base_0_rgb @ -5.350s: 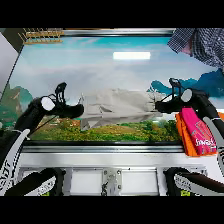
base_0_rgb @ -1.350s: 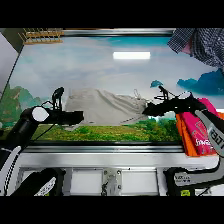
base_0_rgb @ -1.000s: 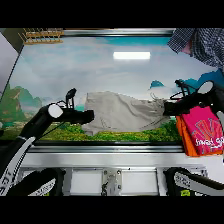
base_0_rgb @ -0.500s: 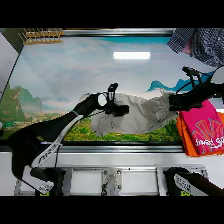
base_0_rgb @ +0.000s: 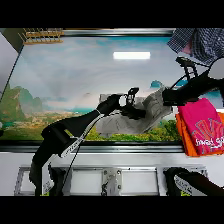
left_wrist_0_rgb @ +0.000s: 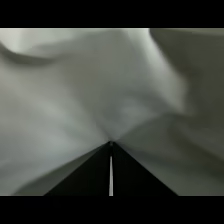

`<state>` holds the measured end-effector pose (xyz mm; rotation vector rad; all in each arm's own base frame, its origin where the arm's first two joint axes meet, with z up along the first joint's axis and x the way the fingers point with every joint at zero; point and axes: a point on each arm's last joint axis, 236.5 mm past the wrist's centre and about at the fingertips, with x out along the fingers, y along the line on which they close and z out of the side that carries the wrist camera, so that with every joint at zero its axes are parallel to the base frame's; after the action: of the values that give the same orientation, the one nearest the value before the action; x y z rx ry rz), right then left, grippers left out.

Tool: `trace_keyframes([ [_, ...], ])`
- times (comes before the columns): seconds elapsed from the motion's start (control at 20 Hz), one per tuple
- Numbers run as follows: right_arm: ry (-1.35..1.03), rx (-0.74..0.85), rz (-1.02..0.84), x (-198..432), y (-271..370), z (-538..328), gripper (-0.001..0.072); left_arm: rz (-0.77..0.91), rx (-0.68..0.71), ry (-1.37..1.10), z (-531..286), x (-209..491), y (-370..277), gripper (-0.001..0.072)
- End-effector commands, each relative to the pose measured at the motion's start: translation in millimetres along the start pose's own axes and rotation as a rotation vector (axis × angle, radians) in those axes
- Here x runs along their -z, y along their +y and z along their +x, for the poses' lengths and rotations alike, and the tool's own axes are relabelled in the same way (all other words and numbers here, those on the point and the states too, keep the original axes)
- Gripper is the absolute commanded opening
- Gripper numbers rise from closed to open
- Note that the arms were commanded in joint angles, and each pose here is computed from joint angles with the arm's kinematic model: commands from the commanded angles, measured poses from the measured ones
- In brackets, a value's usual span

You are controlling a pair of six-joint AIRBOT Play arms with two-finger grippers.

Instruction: Fold the clothes and pants, and hang the long-sleeved shirts on hangers.

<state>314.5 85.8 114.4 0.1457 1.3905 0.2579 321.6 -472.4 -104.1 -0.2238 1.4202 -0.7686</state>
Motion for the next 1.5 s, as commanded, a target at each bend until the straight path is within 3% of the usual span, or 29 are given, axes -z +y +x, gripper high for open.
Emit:
trace_keyframes([
  [0.0,-0.004,-0.005,-0.014,-0.1,8.3,-1.2,0.002,-0.002,0.008,0.008,3.0,-2.7,-6.3,0.0004],
  [0.5,-0.011,-0.007,-0.027,-1.7,11.0,-0.6,0.002,0.008,0.026,-0.143,-110.4,-62.0,7.8,0.0005],
  [0.85,-0.049,-0.048,-0.108,-11.5,43.2,9.0,0.002,-0.034,0.005,-0.286,-212.5,-99.7,53.4,0.0005],
  [1.2,-0.039,-0.17,-0.329,-13.8,132.4,57.7,0.0021,-0.106,-0.033,-0.383,-296.2,-109.2,105.0,0.0005],
  [1.45,-0.073,-0.405,-0.532,-3.3,250.3,121.4,0.0022,-0.136,-0.059,-0.426,-340.0,-104.5,130.1,0.0005],
])
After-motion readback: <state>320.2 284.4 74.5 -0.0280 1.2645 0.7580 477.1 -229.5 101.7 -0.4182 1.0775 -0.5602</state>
